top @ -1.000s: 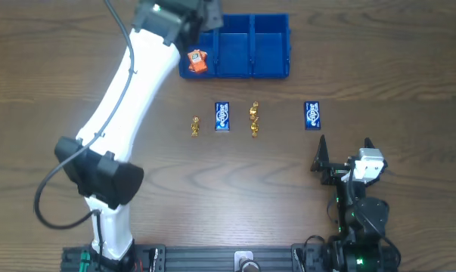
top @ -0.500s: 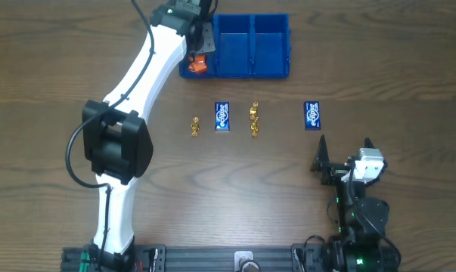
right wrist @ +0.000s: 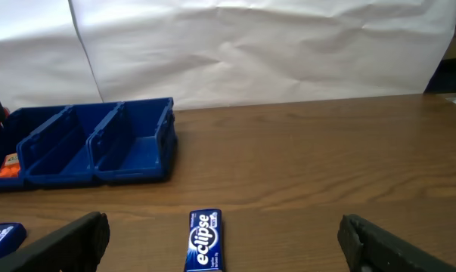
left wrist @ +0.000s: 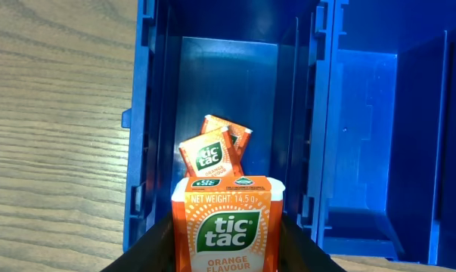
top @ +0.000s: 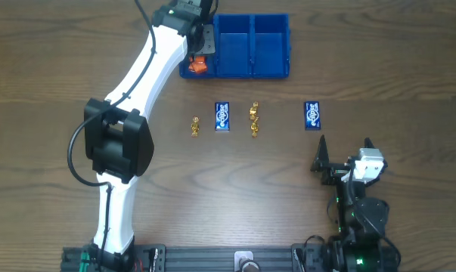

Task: Sort Candies Into Trays

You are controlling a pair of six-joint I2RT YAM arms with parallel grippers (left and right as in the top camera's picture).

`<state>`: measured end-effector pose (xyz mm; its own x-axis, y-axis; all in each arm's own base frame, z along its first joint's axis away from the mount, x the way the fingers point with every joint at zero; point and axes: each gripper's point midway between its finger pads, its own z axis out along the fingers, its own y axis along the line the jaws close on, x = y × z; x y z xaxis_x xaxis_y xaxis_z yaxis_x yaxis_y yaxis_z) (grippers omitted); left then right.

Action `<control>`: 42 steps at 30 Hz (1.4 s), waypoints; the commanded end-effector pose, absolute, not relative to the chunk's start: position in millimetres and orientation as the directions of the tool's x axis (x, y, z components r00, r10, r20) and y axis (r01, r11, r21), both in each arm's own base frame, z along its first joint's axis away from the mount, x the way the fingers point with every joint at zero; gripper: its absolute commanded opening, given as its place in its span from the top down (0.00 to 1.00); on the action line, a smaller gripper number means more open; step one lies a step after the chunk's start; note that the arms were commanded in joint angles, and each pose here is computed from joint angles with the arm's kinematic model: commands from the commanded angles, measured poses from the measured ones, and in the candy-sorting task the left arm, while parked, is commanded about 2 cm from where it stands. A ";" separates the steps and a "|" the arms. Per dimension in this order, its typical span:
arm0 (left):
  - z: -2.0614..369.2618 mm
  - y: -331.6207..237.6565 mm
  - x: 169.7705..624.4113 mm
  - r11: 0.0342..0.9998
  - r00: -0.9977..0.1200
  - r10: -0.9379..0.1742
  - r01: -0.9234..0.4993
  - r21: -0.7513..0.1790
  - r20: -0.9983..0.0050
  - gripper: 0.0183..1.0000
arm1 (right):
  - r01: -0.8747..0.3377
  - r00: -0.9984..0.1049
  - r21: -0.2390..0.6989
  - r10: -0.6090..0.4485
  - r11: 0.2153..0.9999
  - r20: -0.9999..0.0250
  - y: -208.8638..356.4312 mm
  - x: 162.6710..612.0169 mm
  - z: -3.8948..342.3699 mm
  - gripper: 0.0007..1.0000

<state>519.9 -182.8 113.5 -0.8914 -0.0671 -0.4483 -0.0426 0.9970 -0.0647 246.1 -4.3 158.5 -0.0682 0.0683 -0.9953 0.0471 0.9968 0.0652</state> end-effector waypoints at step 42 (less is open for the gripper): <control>277.2 -5.6 241.1 0.997 0.076 -0.067 0.032 -0.065 -0.995 0.00 | 0.051 -0.069 0.060 0.063 0.997 -0.996 -5.2 245.8 157.6 0.00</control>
